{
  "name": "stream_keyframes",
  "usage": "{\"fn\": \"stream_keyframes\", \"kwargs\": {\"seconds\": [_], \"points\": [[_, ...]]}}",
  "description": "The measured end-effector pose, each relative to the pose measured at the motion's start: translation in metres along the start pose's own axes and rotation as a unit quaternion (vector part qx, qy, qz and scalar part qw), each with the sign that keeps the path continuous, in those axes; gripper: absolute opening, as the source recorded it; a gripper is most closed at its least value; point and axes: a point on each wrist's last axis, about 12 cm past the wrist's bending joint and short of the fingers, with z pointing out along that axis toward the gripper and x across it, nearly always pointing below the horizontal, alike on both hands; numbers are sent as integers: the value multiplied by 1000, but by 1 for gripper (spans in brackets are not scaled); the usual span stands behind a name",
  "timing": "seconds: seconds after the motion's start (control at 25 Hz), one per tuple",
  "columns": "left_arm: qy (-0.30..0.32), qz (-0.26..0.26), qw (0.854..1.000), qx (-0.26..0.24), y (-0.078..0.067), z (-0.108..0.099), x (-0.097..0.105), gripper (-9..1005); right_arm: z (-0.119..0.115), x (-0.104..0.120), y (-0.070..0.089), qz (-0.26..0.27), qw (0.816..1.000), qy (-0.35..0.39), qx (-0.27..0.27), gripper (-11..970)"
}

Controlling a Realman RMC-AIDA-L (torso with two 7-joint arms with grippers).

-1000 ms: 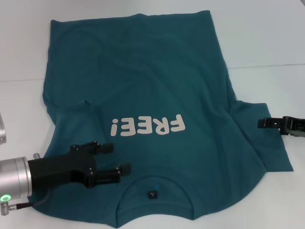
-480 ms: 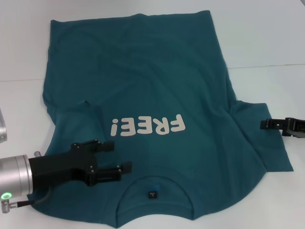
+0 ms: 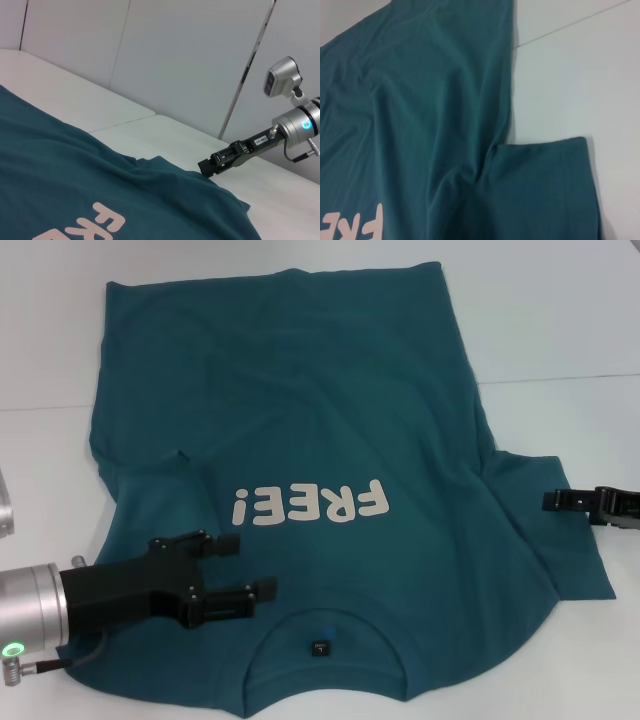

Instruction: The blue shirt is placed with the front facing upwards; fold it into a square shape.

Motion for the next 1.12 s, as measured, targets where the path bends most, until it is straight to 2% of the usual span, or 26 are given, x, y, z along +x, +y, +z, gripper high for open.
{"fn": "stream_keyframes", "kwargs": {"seconds": [0.32, 0.76, 1.12], "points": [[0, 0, 1000, 0, 0, 0, 1, 880, 0, 2, -2, 3, 1000, -1, 3, 942], [0, 1, 1000, 0, 0, 0, 0, 879, 7, 4, 6, -3, 1000, 2, -5, 942], [1, 1, 1000, -1, 0, -1, 0, 879, 5, 3, 5, -1, 1000, -3, -5, 934]]}}
